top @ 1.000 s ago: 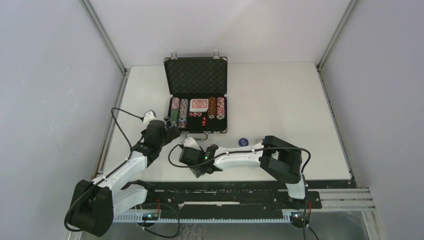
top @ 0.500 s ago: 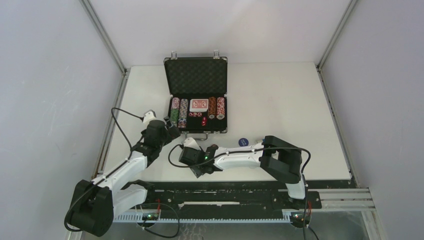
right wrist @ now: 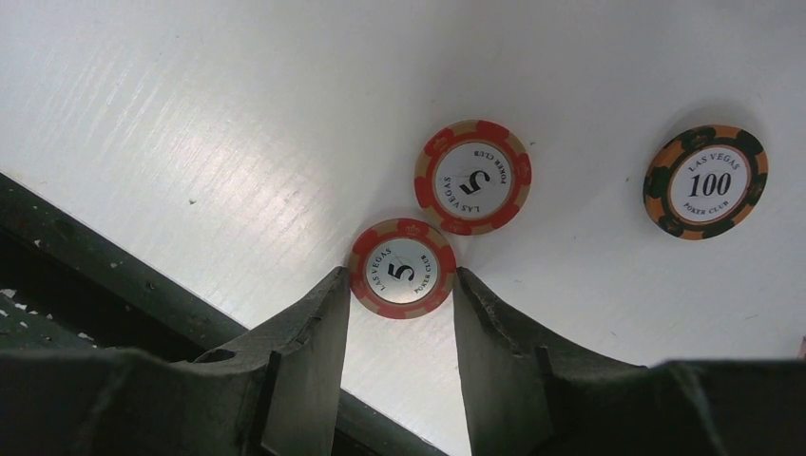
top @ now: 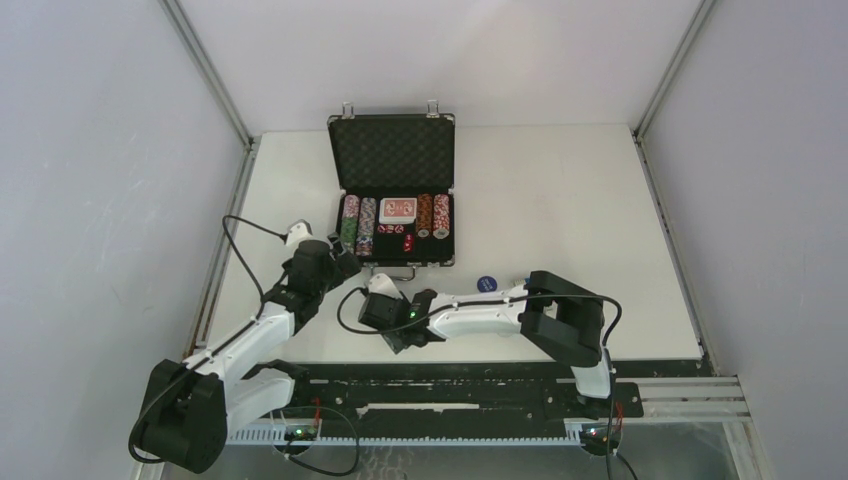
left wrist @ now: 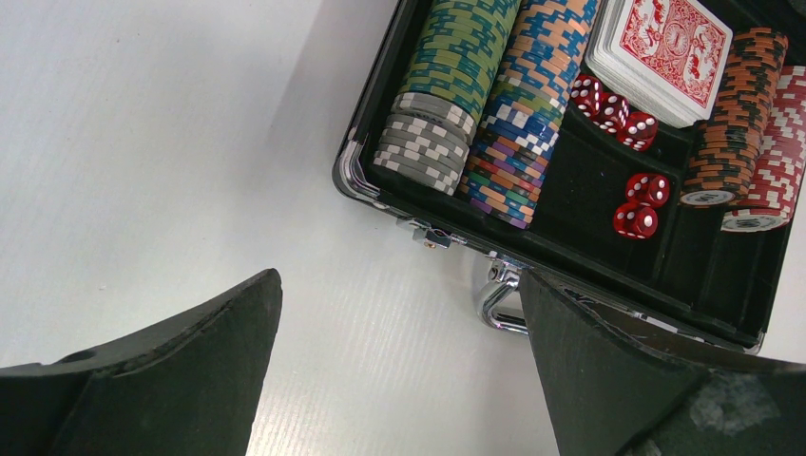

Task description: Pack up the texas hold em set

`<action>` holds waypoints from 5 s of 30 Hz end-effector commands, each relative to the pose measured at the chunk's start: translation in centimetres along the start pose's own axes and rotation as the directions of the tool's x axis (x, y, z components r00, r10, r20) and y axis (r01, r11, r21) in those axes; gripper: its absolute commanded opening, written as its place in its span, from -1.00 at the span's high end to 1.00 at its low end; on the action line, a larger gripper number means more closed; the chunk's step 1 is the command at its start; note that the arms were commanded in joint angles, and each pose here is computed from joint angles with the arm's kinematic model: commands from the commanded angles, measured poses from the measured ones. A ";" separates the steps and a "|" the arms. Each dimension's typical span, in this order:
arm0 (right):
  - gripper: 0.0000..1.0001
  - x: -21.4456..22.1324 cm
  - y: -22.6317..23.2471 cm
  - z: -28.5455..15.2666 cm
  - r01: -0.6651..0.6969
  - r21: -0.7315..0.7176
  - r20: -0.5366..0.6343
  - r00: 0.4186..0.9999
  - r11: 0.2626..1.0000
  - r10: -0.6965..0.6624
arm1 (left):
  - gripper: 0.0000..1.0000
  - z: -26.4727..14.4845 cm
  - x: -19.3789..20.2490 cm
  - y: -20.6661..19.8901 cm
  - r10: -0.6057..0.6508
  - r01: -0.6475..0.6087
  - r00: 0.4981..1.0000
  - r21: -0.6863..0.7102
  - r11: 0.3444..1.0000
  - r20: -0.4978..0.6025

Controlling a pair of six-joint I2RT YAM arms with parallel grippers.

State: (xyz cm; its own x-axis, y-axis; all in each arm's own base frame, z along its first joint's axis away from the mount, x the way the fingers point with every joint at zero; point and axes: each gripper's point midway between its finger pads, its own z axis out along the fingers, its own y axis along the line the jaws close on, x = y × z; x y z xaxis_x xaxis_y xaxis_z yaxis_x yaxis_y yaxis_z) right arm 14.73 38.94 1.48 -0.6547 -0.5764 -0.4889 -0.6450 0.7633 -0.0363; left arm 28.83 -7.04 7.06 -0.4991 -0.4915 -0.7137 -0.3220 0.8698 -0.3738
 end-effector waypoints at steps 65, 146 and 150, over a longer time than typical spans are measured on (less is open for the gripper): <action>-0.01 -3.4 -1.6 -1.7 -0.029 -0.009 0.080 0.996 1.000 0.030 | -0.98 0.1 -2.3 -1.6 -0.021 0.019 0.998 0.032 0.999 0.055; -0.23 -2.4 1.0 0.4 0.010 -0.063 0.034 0.999 0.998 -0.008 | -0.98 0.2 -2.1 -1.5 -0.013 0.012 0.999 0.025 1.000 0.046; -0.22 -2.1 0.8 0.6 0.012 -0.048 0.029 1.000 0.999 -0.010 | -0.98 0.2 -2.1 -1.5 -0.015 0.014 0.999 0.028 1.000 0.047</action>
State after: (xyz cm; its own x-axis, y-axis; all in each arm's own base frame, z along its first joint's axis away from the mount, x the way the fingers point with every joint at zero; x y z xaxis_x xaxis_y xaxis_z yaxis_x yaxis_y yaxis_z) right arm 15.17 39.78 1.42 -0.6475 -0.5886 -0.4840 -0.6716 0.7409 -0.0026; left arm 28.71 -6.98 6.33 -0.5170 -0.4843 -0.7058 -0.3311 0.8735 -0.3569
